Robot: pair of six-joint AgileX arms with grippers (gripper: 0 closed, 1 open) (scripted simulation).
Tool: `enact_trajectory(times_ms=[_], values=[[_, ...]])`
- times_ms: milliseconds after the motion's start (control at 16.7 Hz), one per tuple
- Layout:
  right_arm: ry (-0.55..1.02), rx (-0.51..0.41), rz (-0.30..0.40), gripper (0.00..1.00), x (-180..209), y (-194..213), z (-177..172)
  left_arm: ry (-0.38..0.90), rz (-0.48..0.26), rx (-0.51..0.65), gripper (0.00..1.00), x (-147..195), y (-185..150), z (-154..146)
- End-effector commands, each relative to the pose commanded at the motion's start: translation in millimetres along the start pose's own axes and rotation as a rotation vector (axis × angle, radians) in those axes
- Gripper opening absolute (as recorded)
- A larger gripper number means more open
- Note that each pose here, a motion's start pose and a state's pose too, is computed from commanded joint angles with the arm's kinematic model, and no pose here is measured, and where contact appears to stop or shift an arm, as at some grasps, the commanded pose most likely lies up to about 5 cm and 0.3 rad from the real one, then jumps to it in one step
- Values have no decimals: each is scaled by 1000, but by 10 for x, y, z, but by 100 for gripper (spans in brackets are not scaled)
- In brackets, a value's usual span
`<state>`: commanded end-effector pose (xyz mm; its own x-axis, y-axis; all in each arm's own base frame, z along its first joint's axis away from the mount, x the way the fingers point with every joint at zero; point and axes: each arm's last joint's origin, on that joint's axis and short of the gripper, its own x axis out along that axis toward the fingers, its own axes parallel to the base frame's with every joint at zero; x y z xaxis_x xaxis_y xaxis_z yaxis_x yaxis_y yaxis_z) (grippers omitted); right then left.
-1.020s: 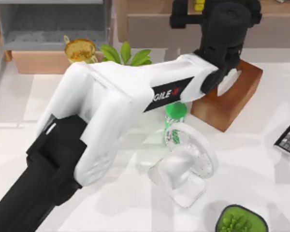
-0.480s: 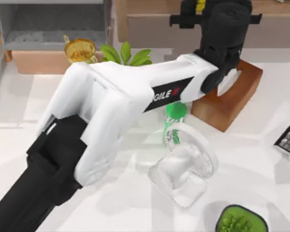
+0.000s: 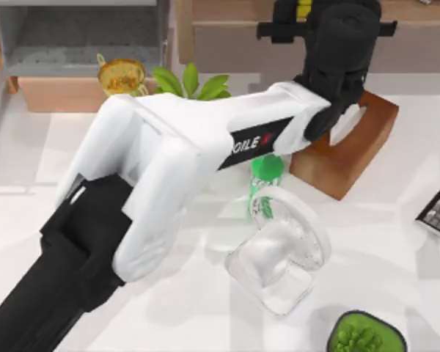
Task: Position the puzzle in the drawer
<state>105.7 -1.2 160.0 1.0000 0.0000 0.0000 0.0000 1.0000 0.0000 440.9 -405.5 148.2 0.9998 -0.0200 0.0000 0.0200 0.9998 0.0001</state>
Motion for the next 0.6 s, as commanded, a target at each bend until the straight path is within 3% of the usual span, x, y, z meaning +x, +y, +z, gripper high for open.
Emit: enact_trajectory(times_ms=[420,600], values=[[0,0,0,100,0,0,0,-5,-4,-4,0,-20,-22,26],[0,0,0,100,0,0,0,-96,-2,-118,0,-117,-106,379]])
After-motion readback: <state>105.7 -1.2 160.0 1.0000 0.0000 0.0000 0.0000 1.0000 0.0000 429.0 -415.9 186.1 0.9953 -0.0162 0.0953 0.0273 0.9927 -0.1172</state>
